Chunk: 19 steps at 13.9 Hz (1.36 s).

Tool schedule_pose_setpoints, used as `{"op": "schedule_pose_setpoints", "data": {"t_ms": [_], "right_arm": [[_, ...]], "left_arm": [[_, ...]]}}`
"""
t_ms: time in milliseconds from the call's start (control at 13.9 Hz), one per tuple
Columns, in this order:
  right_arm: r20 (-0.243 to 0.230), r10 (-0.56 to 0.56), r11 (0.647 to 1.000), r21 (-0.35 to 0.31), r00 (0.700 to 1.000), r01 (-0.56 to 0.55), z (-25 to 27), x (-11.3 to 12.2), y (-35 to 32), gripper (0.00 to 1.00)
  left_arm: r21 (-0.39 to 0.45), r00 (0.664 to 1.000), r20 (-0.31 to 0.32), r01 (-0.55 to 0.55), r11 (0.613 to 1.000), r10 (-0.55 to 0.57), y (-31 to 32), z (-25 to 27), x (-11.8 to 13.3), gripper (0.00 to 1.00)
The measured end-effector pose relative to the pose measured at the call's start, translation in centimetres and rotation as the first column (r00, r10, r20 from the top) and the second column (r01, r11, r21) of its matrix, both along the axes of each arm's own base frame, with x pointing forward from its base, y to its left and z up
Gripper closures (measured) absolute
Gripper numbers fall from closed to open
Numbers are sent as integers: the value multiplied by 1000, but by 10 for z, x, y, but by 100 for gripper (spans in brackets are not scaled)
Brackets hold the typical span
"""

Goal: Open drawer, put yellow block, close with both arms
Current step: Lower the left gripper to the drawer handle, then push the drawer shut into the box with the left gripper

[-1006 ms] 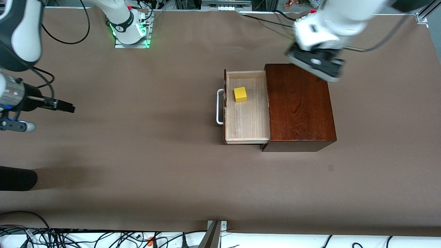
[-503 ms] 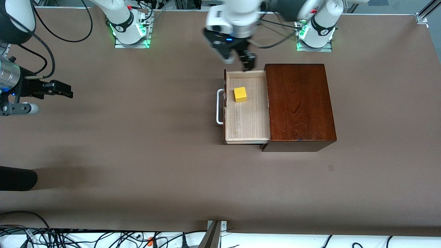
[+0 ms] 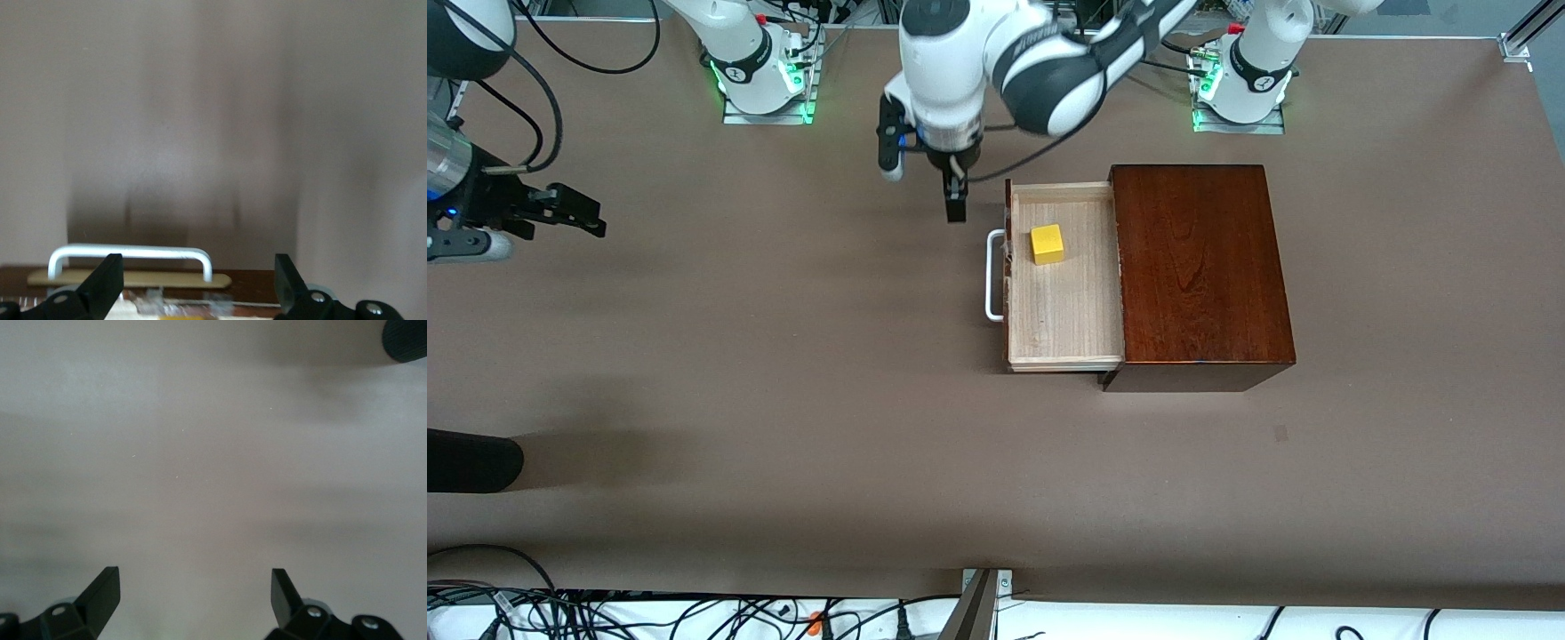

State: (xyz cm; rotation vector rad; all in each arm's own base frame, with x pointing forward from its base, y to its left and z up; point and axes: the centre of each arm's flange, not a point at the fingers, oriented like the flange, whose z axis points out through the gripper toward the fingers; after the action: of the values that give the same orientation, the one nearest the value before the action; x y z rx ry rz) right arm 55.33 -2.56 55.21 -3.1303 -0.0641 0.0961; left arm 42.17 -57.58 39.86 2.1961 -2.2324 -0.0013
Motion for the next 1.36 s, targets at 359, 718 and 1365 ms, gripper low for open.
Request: {"op": "schedule_pose_setpoints", "data": {"t_ms": [359, 718, 1365], "right_arm": [[21, 8, 1000, -1, 1000, -8, 29, 1, 3, 0], [13, 8, 1000, -2, 1000, -8, 29, 7, 3, 0], [0, -3, 1000, -1, 1000, 3, 29, 6, -3, 0]], "left_arm": [[76, 994, 5, 112, 991, -112, -1, -67, 18, 0], [122, 997, 9, 79, 989, -81, 17, -91, 42, 0], [168, 999, 7, 46, 985, -48, 34, -90, 59, 0]]}}
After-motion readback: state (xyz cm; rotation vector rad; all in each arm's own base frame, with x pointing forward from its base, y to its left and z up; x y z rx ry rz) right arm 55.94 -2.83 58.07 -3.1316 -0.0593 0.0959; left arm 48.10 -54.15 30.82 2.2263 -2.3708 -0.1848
